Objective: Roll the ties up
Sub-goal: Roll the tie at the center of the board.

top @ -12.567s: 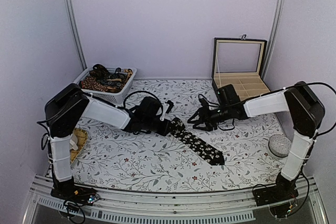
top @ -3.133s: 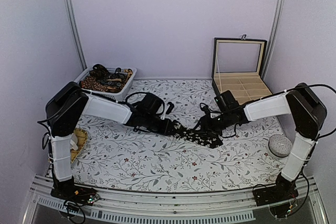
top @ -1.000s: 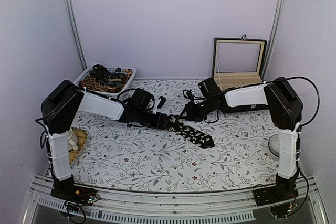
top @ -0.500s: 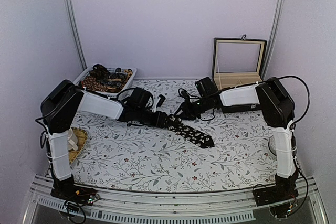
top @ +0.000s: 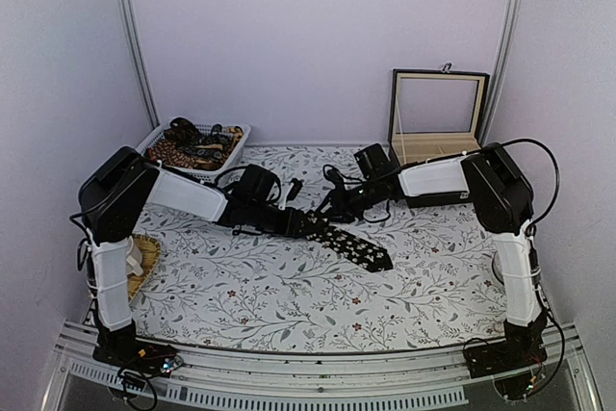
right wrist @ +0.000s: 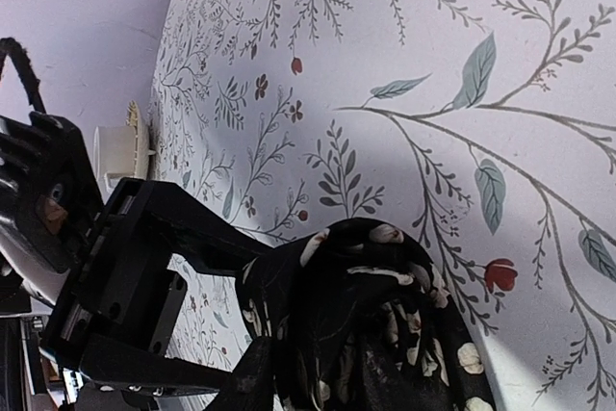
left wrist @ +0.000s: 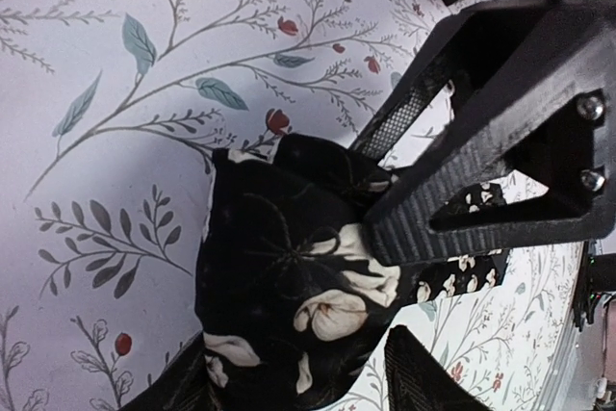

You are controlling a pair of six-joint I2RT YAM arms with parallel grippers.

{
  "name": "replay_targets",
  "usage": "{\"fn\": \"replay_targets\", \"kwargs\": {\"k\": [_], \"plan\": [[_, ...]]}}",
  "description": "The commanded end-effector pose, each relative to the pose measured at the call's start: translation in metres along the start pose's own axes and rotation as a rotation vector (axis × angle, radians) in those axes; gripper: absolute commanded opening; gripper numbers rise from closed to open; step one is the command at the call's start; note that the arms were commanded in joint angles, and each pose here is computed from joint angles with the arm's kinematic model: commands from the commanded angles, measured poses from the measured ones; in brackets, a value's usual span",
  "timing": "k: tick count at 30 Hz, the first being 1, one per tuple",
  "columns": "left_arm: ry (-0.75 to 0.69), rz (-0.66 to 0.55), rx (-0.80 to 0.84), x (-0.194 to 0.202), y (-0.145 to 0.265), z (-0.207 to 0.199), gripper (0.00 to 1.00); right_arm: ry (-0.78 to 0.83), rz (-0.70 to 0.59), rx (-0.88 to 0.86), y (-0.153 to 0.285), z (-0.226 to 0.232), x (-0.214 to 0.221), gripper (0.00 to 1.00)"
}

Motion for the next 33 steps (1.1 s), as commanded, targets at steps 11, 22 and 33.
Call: {"fn": "replay_targets", "kwargs": {"k": [11, 22, 33], "plan": [[0.014, -0.016, -0.005, -0.001, 0.003, 0.009, 0.57, -0.041, 0.098, -0.021, -0.043, -0.023, 0.021, 0.28], [0.010, -0.032, -0.008, -0.004, 0.013, 0.008, 0.61, -0.027, 0.103, 0.001, -0.047, -0.028, 0.020, 0.28], [-0.100, -0.055, -0.056, -0.018, 0.040, 0.008, 1.00, -0.022, 0.108, -0.033, -0.045, -0.033, 0.016, 0.25]]}}
Point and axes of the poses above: each gripper's point midway between its finger pads, its own y axis back along the fingers, its own z axis along the line the jaws close on, x = y × z, the point moved 1 cm from there along y, back along the fingers, and after that the axes turned 6 degrees about y, right-handed, at the moved point
